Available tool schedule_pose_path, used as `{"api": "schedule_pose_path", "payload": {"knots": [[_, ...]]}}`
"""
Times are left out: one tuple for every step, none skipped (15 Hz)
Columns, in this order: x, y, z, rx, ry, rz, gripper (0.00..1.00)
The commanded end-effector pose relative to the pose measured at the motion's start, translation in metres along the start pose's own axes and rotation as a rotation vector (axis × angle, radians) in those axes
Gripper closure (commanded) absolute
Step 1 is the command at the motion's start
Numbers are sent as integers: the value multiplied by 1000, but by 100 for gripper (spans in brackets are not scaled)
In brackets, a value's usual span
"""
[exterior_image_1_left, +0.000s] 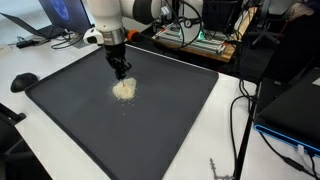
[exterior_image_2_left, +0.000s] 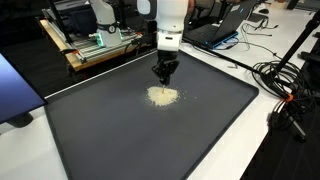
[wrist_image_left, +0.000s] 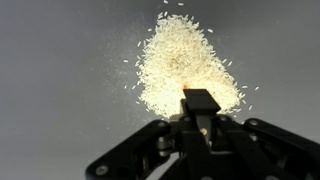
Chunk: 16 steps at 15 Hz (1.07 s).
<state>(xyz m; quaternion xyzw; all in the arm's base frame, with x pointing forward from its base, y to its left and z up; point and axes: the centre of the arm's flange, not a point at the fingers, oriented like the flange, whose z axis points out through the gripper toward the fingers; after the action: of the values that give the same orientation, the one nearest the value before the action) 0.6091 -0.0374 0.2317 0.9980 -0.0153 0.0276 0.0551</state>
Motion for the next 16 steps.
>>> {"api": "schedule_pose_path", "payload": {"knots": [[5,-3,19,-25,-14,11,97],[4,0,18,-23,-16,16,97],[4,2,17,-26,-16,22,97],[3,4,15,-27,-12,28,97],[2,6,15,-23,-15,32,97],[1,7,14,-23,-12,35,97],[0,7,14,-25,-12,36,97],[0,7,13,-25,-14,35,97],[-1,6,13,-26,-12,36,97],[-1,6,12,-27,-11,34,97],[-2,5,12,-26,-11,33,97],[-3,6,11,-26,-9,35,97],[-3,7,10,-26,-11,35,97],[-3,7,9,-27,-9,37,97],[-4,8,8,-28,-6,41,97],[-4,8,7,-25,-4,44,97]]}}
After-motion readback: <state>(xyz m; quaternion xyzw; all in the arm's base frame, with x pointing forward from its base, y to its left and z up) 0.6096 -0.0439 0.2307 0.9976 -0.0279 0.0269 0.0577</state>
